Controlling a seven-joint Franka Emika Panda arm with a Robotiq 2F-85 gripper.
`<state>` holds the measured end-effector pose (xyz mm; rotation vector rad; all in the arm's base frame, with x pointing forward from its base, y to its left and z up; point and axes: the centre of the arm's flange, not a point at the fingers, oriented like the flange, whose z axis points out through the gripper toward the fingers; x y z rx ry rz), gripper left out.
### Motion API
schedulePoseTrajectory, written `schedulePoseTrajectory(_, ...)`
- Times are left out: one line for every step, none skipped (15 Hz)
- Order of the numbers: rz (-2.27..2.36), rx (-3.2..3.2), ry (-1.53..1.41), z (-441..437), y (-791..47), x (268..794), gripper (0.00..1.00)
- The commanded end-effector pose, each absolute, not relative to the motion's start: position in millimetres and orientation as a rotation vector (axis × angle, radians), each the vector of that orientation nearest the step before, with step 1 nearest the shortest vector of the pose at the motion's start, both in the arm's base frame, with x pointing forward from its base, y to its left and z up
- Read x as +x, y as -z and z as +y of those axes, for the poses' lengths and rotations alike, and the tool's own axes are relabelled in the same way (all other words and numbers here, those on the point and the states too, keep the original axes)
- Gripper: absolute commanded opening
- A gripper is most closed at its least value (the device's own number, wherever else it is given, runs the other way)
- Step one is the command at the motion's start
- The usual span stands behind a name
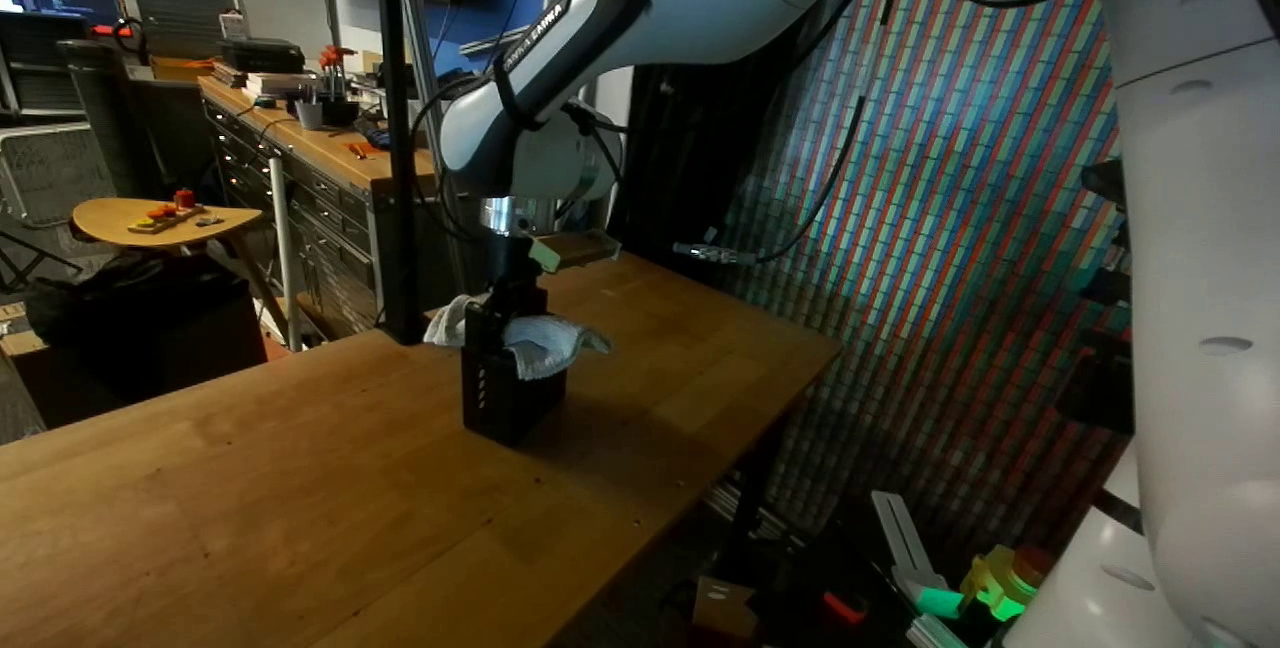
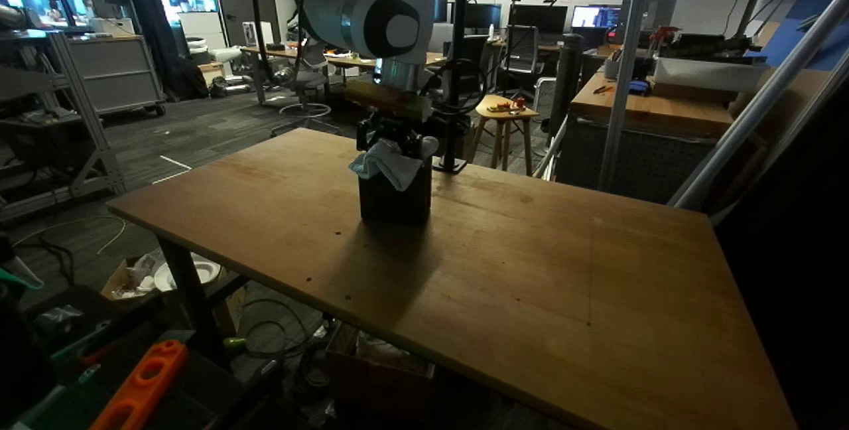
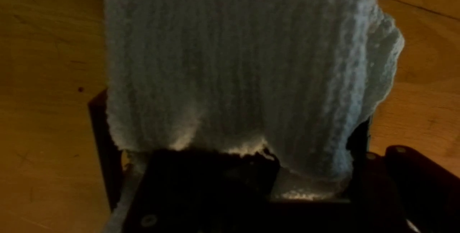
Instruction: Put the towel in the box
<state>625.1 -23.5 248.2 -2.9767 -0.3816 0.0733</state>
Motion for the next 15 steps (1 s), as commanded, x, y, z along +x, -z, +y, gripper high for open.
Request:
schedulePoseTrajectory(-0.416,-2.966,-0.057,-29.9,-257.6,622.0,0.41)
schedulePoseTrajectory(-0.422,-2.969,-0.052,-30.6,-262.1,622.3,0.48)
schedulePoseTrajectory(-0.429,-2.975,-0.047,-30.6,-268.0,623.4,0.55)
schedulePoseTrajectory(-0.438,-2.978,-0.042,-30.3,-271.7,624.3,0.64)
schedulePoseTrajectory(-0.455,-2.984,-0.038,-29.1,-279.0,625.7,0.70)
schedulePoseTrajectory(-0.466,-2.989,-0.037,-28.6,-283.2,626.6,0.77)
schedulePoseTrajectory(-0.481,-2.996,-0.034,-27.3,-289.2,628.0,0.85)
schedulePoseTrajectory(-0.496,-3.000,-0.030,-26.2,-295.5,628.9,0.88)
schedulePoseTrajectory(-0.519,-3.010,-0.035,-25.0,-301.4,629.8,0.97)
schedulePoseTrajectory(-0.535,-3.018,-0.035,-24.4,-306.7,630.5,1.00)
schedulePoseTrajectory(-0.548,-3.028,-0.035,-23.9,-311.9,630.3,1.00)
schedulePoseTrajectory(-0.561,-3.034,-0.034,-23.6,-316.0,630.4,1.00)
schedulePoseTrajectory(-0.574,-3.040,-0.034,-22.8,-320.3,629.5,1.00)
schedulePoseTrajectory(-0.584,-3.045,-0.035,-22.4,-323.7,629.1,0.99)
schedulePoseTrajectory(-0.593,-3.050,-0.036,-20.9,-325.8,627.6,0.99)
